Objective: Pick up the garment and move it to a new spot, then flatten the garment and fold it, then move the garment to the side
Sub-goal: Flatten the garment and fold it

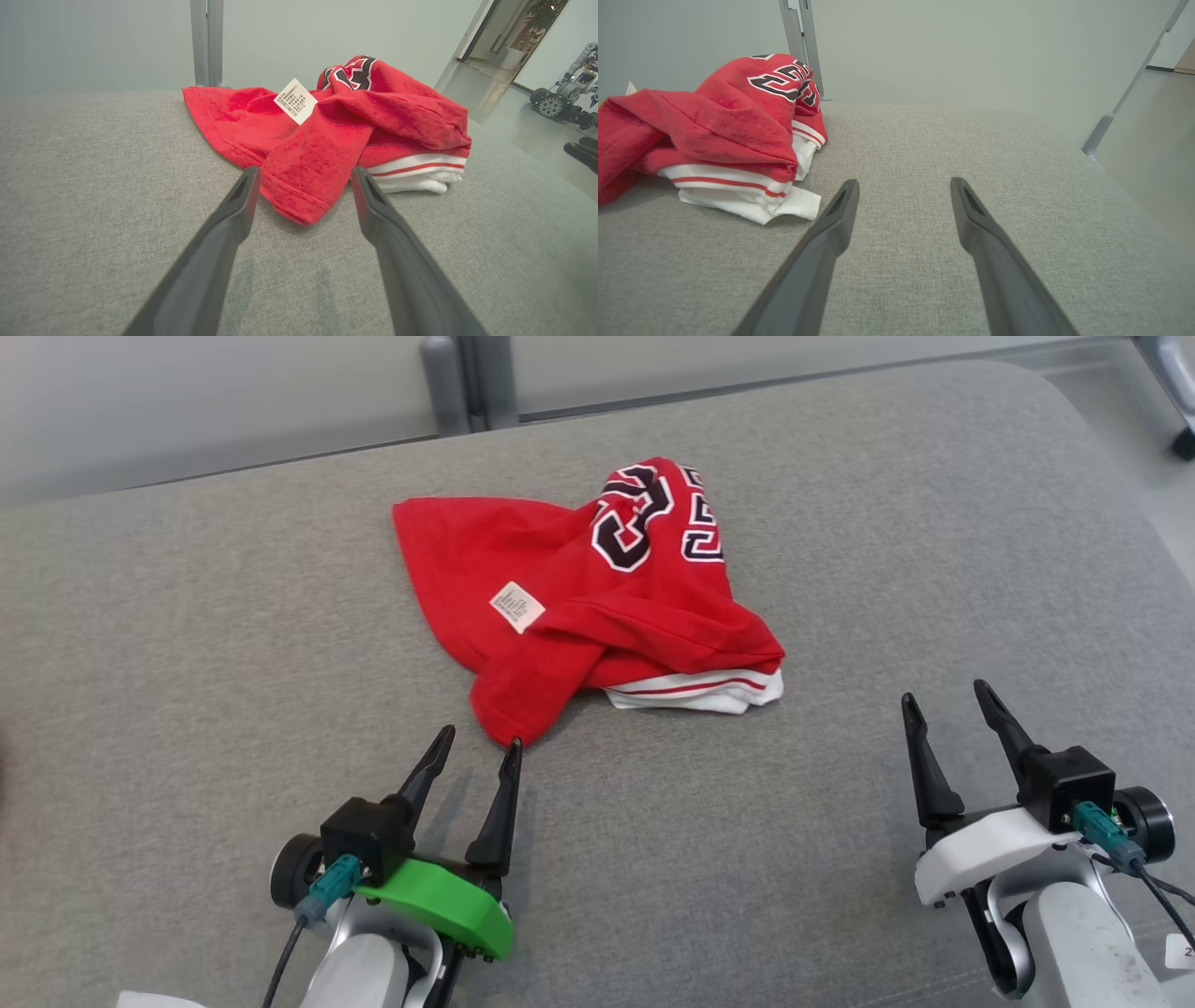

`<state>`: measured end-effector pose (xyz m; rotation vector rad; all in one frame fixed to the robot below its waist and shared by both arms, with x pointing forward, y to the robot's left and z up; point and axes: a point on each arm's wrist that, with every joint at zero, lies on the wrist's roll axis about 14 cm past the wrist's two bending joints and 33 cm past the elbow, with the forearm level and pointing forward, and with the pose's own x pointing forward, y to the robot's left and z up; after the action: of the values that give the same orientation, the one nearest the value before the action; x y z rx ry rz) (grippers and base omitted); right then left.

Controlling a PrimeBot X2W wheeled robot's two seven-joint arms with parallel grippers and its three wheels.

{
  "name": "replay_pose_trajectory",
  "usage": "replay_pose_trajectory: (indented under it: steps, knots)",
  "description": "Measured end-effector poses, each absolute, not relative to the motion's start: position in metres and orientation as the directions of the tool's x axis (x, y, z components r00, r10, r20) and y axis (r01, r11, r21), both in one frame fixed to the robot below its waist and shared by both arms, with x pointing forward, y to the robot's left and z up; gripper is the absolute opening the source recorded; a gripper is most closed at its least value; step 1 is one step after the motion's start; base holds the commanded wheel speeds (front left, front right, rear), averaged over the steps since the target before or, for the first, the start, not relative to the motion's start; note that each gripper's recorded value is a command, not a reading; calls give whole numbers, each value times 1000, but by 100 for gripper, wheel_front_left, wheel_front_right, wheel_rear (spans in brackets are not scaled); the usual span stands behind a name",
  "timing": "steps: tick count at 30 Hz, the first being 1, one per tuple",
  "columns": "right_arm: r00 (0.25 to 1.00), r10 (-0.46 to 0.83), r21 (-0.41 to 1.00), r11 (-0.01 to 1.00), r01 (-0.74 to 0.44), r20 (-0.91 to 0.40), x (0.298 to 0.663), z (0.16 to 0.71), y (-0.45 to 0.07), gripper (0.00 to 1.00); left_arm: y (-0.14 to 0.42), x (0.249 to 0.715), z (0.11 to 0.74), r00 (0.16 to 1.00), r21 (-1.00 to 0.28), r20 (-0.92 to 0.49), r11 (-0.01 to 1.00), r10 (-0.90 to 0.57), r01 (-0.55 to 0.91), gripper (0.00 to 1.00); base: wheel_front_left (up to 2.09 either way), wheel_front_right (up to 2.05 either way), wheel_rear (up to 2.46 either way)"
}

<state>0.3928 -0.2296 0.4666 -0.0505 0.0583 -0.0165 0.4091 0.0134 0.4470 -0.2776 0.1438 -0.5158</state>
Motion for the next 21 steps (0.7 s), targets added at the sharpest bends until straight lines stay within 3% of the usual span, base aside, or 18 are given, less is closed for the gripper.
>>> replay_pose_trajectory:
  steps: [9, 21]
  knots:
    - [984, -145, -62, 988, 139, -104, 367, 455, -267, 100, -1, 422, 408, 828, -297, -162, 827, -536, 477, 100, 0, 0, 0]
    - [973, -190, -65, 981, 183, -132, 359, 447, -276, 100, 0, 444, 389, 838, -318, -194, 841, -510, 439, 100, 0, 0, 0]
